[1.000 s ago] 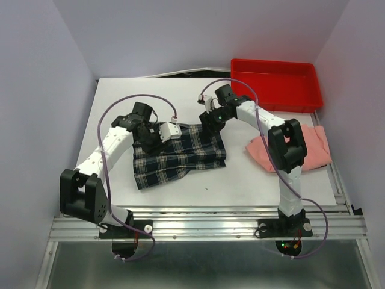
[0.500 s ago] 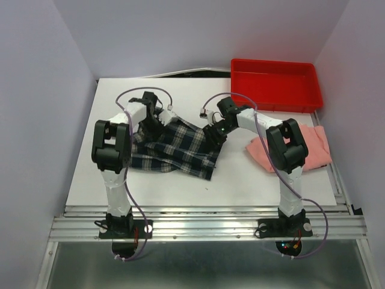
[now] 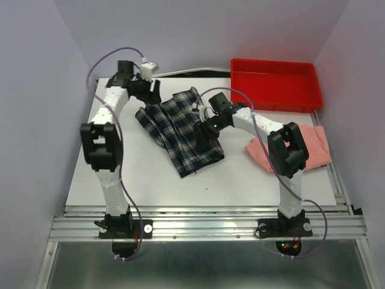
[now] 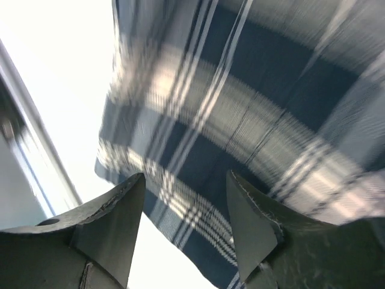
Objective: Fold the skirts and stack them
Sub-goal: Fold the skirt
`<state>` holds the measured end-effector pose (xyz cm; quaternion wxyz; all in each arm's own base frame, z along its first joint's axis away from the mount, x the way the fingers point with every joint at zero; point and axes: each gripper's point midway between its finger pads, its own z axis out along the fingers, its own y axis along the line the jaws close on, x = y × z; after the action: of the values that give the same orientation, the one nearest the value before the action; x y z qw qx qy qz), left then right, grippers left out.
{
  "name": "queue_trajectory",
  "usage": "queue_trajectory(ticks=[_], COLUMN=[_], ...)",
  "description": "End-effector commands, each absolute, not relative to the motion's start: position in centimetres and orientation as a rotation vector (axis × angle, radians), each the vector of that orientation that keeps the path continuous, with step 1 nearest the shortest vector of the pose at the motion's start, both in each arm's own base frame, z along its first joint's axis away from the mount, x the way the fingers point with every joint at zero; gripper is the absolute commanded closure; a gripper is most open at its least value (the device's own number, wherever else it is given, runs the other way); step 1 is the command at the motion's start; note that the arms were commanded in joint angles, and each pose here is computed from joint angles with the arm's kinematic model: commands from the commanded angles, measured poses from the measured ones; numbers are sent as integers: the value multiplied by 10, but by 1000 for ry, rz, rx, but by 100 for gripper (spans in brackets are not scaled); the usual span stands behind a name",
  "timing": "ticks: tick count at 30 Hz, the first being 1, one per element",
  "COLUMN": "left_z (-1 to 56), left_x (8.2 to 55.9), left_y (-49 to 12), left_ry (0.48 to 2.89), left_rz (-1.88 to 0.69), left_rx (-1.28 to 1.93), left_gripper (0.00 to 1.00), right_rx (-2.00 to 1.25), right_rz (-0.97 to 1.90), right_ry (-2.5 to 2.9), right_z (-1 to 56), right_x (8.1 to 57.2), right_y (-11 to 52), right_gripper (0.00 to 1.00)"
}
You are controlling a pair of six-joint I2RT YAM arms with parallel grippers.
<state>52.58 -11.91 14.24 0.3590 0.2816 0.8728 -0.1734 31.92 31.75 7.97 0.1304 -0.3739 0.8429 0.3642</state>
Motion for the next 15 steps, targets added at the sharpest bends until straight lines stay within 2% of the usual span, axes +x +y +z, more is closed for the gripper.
queue_trajectory(ticks=[1, 3, 6, 12, 15], left_z=[262, 265, 210, 167, 160], left_x=[484, 458, 410, 367, 360], left_y=[-80, -72, -84, -111, -128], left_ry=[2029, 2033, 2177, 2212, 2184], left_rz=[-690, -700, -848, -1129, -1204], left_rx=[311, 257, 111, -58, -36], left_gripper=[26, 33, 41, 64, 73], right_rx=[-848, -766, -703, -693, -699], right_rz=[974, 997, 1051, 1061, 1034], right_ry=[2275, 2248, 2246, 2273, 2249], right_z=[156, 178, 187, 169, 165], right_x=[382, 398, 414, 415, 419], right_y=[343, 353, 368, 397, 410], right_gripper=[39, 38, 37, 36, 32])
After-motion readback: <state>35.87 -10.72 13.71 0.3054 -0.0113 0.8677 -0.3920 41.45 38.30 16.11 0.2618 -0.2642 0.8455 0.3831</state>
